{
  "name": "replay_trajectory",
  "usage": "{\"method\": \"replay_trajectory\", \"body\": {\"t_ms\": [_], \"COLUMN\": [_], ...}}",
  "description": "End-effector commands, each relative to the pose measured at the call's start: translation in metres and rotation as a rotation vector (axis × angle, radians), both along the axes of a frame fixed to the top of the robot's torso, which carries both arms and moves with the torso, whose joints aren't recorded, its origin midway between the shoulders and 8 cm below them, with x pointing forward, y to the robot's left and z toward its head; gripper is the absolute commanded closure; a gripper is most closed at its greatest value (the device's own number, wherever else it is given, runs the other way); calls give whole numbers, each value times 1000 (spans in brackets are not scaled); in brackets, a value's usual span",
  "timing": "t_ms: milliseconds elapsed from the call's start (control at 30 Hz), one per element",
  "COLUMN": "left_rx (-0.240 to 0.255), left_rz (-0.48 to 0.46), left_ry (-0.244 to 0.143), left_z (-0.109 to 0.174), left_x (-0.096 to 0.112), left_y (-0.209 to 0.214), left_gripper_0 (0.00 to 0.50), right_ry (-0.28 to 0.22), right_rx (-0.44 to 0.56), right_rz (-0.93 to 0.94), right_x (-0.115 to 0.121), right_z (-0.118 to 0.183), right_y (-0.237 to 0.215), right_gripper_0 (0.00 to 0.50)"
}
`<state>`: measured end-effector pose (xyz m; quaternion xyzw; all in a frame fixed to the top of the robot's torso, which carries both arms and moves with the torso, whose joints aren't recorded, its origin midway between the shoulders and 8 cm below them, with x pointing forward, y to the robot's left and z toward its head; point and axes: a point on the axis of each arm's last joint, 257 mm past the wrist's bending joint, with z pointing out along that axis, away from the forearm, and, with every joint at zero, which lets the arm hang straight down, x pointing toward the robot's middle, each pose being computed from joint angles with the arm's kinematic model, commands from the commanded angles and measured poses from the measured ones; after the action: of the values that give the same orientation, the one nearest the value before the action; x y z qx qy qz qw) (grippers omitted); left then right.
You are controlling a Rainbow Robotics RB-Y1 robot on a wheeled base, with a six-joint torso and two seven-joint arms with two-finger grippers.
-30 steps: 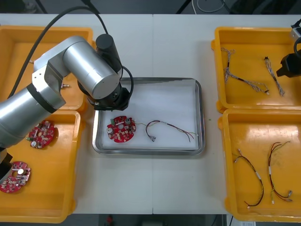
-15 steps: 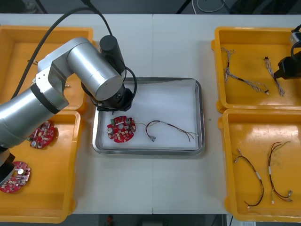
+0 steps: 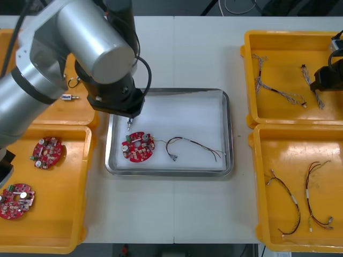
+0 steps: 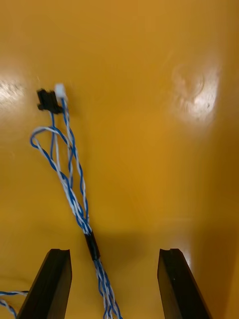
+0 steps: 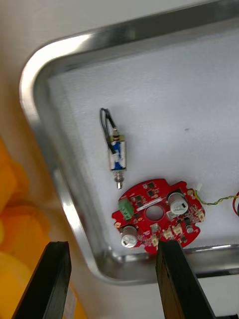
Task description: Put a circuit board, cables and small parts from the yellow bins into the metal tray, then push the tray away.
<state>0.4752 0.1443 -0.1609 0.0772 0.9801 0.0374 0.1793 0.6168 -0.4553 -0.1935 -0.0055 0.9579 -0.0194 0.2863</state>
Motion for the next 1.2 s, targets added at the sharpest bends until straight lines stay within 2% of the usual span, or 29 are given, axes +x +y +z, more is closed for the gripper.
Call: {"method": "replay_trajectory", "body": {"t_ms": [33, 267, 433, 500, 700, 733, 800, 833, 933, 1100, 1200], "left_rx": [-41, -63, -55, -57, -21, -17, -20, -18, -10, -3, 7], "left_rz": [-10, -13, -17, -17, -38, -42, -46, -54, -66, -98, -132], "left_ry": [-85, -83, -54, -58, -89, -99, -113, -121, -145, -167, -183], "left_z": [71, 98, 101, 102, 100, 99, 98, 96, 94, 93, 91], "left_x": [20, 33, 42, 47, 69, 74, 81, 86, 97, 111, 119], "left_y": [34, 86, 125, 136, 169, 174, 180, 184, 193, 210, 220], "left_gripper_0": [0, 0, 0, 0, 0, 0, 0, 0, 0, 0, 0], "right_ry": [-32, -13, -5, -3, 0, 2, 6, 5, 6, 9, 6], "right_rx": [-36, -8, -4, 9, 27, 26, 29, 31, 41, 42, 20], "right_rz": [8, -13, -25, -46, -64, -64, -62, -58, -57, -66, -65], "right_x": [11, 8, 8, 7, 8, 7, 6, 5, 5, 3, 2], "right_z": [25, 9, 2, 0, -3, -5, -7, -8, -11, -11, -1], "right_y": [-3, 1, 4, 5, 10, 9, 10, 10, 12, 9, -1], "right_gripper_0": [0, 0, 0, 0, 0, 150, 373, 422, 500, 500, 500]}}
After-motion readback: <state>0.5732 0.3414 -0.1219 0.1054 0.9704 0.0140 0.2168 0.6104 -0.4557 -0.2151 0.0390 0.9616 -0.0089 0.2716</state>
